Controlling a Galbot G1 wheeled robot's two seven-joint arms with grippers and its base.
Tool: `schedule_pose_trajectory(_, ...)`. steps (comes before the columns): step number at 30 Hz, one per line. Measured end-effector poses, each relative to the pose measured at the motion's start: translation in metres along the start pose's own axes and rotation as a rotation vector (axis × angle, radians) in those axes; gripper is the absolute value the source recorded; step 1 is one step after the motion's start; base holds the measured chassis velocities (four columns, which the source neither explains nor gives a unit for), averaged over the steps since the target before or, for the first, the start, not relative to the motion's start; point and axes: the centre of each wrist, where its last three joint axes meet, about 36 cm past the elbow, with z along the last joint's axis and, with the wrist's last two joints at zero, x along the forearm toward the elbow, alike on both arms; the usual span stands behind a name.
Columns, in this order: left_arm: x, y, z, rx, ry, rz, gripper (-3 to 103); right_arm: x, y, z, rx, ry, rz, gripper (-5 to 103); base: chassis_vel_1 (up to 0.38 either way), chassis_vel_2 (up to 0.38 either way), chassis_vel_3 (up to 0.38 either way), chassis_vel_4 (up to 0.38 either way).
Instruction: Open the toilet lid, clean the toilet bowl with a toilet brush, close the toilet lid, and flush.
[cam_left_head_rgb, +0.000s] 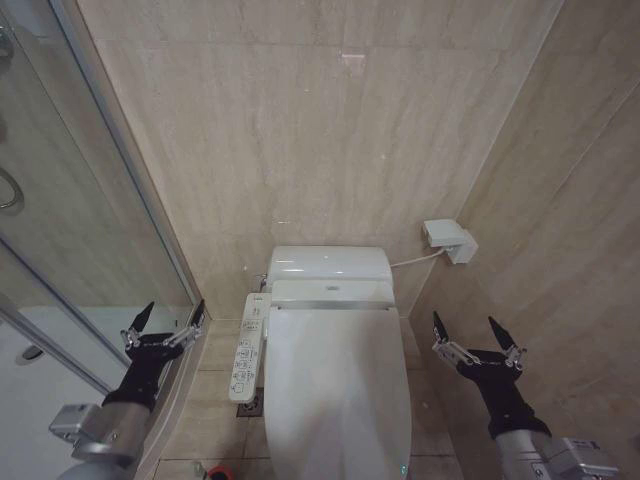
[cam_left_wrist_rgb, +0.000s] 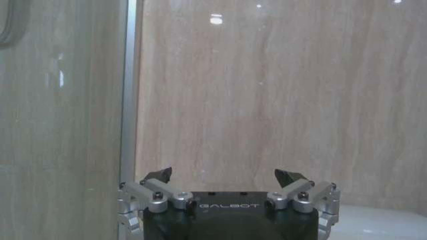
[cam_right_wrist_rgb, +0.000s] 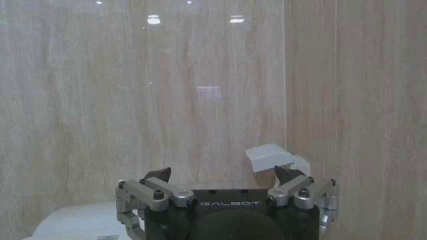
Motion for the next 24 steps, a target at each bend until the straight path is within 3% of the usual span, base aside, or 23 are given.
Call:
schedule_pose_trajectory(6,0.020,-0.011,-0.008,-0.039,-0.012,0.015,100,0.000,0.000,0.000,0.000,0.000,0.000,100,0.000,0.000,0.000,0.000)
schedule_pose_trajectory(15,0.036,-0.025,-0.016,-0.023,-0.006,0.010,100,0.000,0.000,0.000,0.000,0.000,0.000,100,0.000,0.000,0.000,0.000)
schedule_pose_trajectory(24,0.041,-0.027,-0.014,-0.028,0.013,0.005,100,0.000,0.000,0.000,0.000,0.000,0.000,100,0.000,0.000,0.000,0.000)
